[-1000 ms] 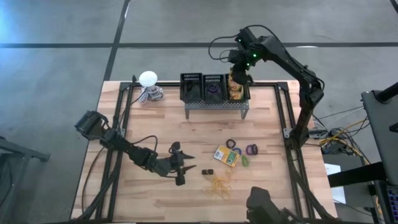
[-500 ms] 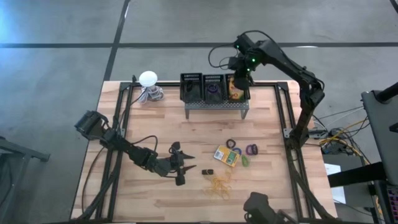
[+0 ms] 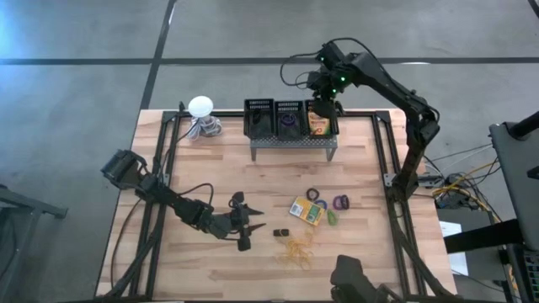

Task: Pick & Place Office Desk Supplies
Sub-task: Put the black keychain into the middle black bin on the shelf

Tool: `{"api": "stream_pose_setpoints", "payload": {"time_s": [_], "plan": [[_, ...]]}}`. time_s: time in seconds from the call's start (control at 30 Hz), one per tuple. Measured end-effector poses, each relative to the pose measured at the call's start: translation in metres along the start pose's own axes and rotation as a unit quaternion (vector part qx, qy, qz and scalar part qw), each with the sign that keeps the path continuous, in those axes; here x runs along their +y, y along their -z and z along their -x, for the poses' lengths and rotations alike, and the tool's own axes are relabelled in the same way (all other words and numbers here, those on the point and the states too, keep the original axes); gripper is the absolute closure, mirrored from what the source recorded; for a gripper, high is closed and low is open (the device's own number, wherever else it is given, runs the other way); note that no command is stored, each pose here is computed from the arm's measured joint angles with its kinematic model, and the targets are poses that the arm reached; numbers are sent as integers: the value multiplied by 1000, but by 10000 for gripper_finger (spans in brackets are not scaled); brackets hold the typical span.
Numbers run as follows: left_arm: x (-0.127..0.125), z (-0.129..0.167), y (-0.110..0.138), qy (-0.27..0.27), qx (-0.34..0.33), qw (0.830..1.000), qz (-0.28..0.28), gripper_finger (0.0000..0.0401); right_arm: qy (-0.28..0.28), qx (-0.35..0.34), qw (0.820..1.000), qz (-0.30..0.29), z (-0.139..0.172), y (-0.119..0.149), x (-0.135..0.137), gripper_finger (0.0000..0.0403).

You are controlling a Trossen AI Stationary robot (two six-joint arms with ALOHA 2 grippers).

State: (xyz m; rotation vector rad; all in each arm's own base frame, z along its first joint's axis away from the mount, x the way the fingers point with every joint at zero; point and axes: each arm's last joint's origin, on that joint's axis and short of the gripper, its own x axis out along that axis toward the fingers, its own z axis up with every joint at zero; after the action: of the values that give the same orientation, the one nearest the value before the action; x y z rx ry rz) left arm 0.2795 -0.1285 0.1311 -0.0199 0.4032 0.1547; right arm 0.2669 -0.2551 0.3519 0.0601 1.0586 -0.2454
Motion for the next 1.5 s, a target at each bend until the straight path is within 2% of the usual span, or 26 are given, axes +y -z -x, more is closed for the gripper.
{"api": "stream_pose_setpoints", "payload": {"time_s": [0.1,0.2,0.33,0.47,0.63,0.73,0.83,0.93,1.07,1.17,1.27,1.5], "plan": [[0,0,0,0,1,1000,0,228,14,-22,1000,-7,10,-7,2,209],[0,0,0,0,1,1000,-1,228,39,-42,998,1,21,-15,17,217],[0,0,0,0,1,1000,-2,228,52,-67,995,42,34,-24,58,229],[0,0,0,0,1,1000,5,228,27,-112,988,99,44,-24,112,241],[0,0,0,0,1,1000,7,228,-6,-161,974,161,48,-2,187,256],[-1,0,0,1,1,1000,7,228,3,-176,968,181,42,24,228,264],[-1,0,0,1,1,1000,7,228,17,-175,968,177,31,56,261,272],[-1,0,0,1,1,1000,7,228,7,-152,977,147,16,89,284,279],[0,0,0,1,0,1000,8,228,-20,-91,991,93,-3,133,300,287],[0,0,0,0,-1,1000,8,228,-16,-32,999,-3,-18,161,299,290],[0,0,0,0,-2,1000,9,228,-6,13,994,-107,-34,186,293,282],[0,0,0,0,-2,1000,10,228,27,72,973,-219,-62,230,283,236]]}}
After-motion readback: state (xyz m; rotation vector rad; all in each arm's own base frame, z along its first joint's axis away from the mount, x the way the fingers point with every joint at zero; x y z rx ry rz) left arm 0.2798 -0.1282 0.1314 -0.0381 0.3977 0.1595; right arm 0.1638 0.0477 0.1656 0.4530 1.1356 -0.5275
